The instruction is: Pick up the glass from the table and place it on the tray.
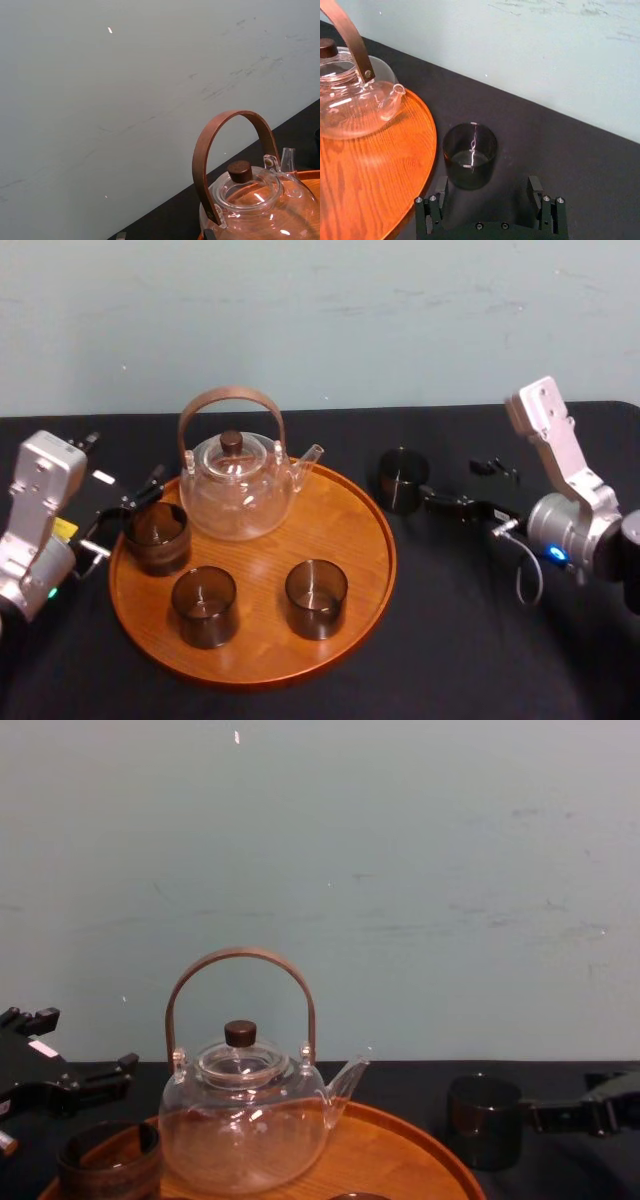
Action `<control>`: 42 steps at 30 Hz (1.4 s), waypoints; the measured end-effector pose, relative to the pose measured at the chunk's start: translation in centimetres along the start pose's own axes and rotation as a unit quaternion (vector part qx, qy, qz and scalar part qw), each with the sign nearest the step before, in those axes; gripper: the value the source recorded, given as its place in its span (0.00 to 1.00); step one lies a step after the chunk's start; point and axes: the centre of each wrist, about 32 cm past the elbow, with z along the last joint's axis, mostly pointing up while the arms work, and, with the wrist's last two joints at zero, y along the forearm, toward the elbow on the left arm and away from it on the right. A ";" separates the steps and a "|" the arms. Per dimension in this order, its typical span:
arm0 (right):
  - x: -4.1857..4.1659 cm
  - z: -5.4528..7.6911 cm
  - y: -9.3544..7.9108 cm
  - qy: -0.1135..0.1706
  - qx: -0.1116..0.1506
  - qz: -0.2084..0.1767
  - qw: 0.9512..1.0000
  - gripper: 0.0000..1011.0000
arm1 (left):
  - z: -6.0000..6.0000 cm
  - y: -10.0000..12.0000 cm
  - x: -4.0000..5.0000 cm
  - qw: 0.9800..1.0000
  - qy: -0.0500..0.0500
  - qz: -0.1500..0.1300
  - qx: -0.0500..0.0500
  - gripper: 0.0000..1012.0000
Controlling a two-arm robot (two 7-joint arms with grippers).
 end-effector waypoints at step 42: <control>-0.31 1.9 5.3 -0.015 -0.003 0.030 0.999 0.99 | 0.0 0.0 0.00 1.000 0.000 0.000 0.000 0.99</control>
